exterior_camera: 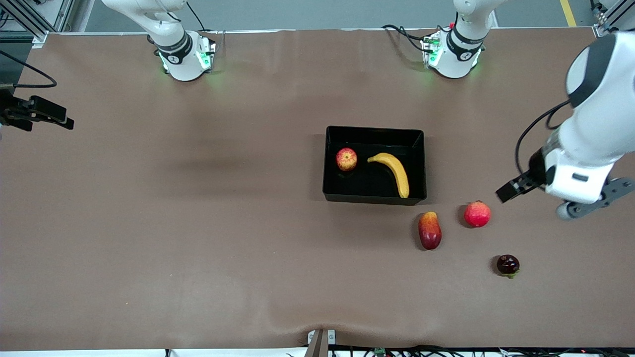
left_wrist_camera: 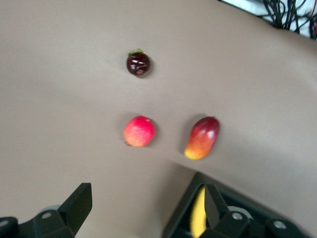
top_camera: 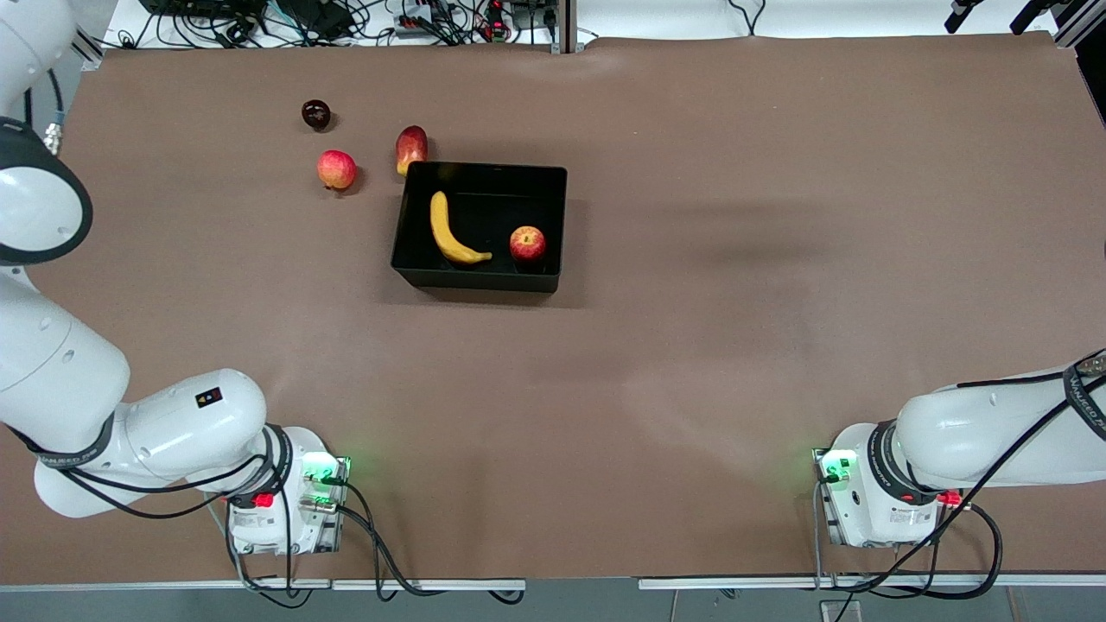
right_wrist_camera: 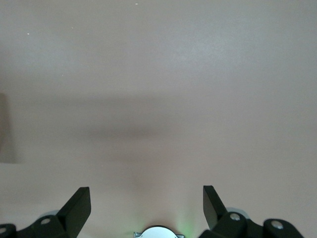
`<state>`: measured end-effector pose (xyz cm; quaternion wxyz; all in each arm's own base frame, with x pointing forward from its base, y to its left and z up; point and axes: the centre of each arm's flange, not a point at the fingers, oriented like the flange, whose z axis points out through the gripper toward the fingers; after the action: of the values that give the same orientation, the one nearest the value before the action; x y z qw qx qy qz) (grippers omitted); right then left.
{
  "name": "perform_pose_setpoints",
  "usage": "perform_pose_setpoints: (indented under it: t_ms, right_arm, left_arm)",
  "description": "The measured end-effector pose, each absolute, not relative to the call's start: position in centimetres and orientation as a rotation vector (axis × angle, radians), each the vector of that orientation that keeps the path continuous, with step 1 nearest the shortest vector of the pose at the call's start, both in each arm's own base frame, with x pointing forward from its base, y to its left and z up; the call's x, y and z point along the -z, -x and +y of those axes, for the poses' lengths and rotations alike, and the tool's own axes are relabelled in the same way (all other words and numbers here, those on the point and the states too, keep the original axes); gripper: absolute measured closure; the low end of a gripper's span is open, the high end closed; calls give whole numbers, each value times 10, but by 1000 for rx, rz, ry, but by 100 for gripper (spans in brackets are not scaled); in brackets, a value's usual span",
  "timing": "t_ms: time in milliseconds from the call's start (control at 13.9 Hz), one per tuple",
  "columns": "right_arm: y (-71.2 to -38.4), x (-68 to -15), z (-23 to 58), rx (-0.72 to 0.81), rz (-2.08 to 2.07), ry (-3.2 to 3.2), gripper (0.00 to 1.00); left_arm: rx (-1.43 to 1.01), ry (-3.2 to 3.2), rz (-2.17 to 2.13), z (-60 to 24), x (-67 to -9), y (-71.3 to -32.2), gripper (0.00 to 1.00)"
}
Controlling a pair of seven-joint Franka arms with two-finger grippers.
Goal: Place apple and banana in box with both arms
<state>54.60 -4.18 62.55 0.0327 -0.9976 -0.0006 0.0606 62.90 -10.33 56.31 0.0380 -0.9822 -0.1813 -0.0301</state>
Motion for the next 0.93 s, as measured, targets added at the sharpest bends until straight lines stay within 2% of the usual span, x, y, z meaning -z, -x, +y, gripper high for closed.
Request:
perform_pose_setpoints:
  t_ms: [359, 932]
  right_arm:
    - [-546, -625, -39, -195, -18, 3110, 0]
    - [-548, -626, -41, -171, -15, 3112, 0]
  left_arm:
    - [29, 3069, -287, -64, -615, -590, 0]
    - [-29, 3083, -185, -13, -634, -530, 0]
